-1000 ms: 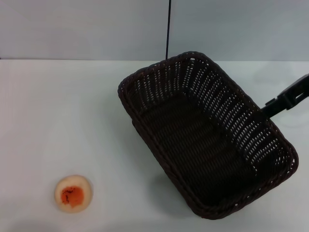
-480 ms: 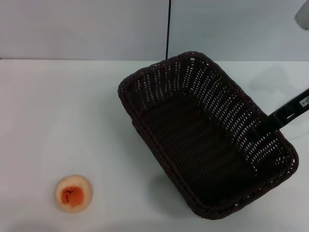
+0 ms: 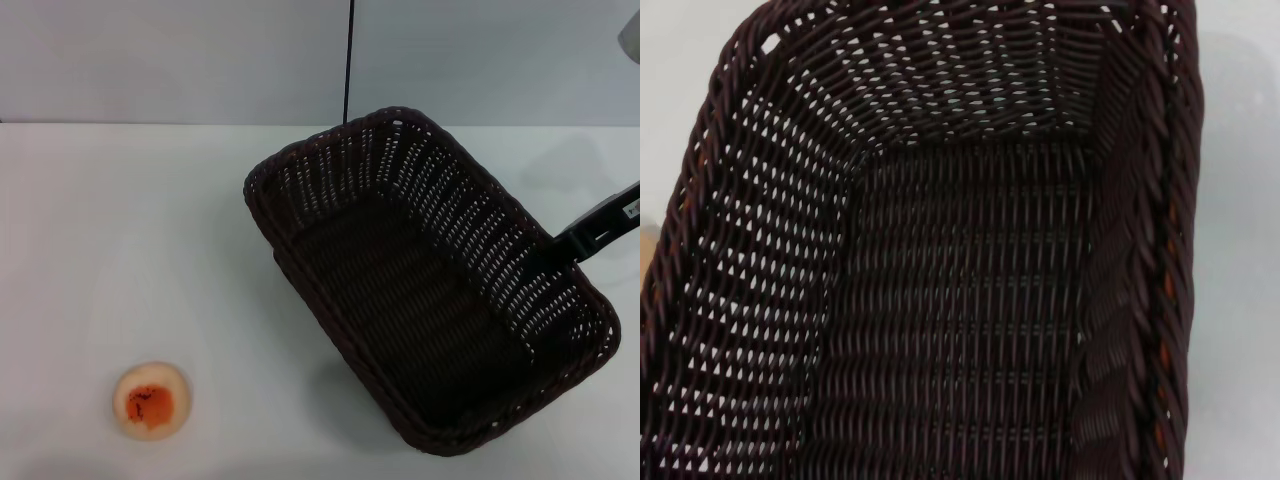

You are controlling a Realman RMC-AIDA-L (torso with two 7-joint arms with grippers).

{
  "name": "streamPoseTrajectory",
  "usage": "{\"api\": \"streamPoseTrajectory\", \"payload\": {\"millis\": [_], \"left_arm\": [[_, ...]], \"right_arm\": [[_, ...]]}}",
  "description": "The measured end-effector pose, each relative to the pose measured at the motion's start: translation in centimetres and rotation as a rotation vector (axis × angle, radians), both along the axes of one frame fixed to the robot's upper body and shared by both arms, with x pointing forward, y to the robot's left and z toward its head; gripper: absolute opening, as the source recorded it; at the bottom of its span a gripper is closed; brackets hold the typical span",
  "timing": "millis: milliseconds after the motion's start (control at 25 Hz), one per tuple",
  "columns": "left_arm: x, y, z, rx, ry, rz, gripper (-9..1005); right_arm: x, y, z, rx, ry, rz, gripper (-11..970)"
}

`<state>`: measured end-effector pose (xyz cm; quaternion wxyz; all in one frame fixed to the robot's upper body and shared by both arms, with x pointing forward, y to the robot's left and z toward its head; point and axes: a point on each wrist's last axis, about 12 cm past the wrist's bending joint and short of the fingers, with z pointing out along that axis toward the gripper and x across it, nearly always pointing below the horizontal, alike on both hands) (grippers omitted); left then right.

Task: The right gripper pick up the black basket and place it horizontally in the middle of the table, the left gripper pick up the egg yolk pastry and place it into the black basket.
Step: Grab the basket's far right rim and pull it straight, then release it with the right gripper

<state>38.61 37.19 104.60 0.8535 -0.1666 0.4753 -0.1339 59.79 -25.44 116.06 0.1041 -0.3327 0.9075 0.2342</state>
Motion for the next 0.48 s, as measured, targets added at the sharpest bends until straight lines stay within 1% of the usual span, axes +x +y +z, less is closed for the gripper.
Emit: {"api": "streamPoseTrajectory", "payload": {"millis": [280,480], "left_arm": [[0.35,-0.11,0.09,-0.002,-0.006,-0.006,723],[0.68,-0.17,0.09,-0.004,-0.003,-0.01,723]], "right_arm": [[0.12,-0.14,0.05,0.005,-0.012,-0.004,194],[0.36,-0.22,0.39,0.017,-0.029,-0.008,191]]}}
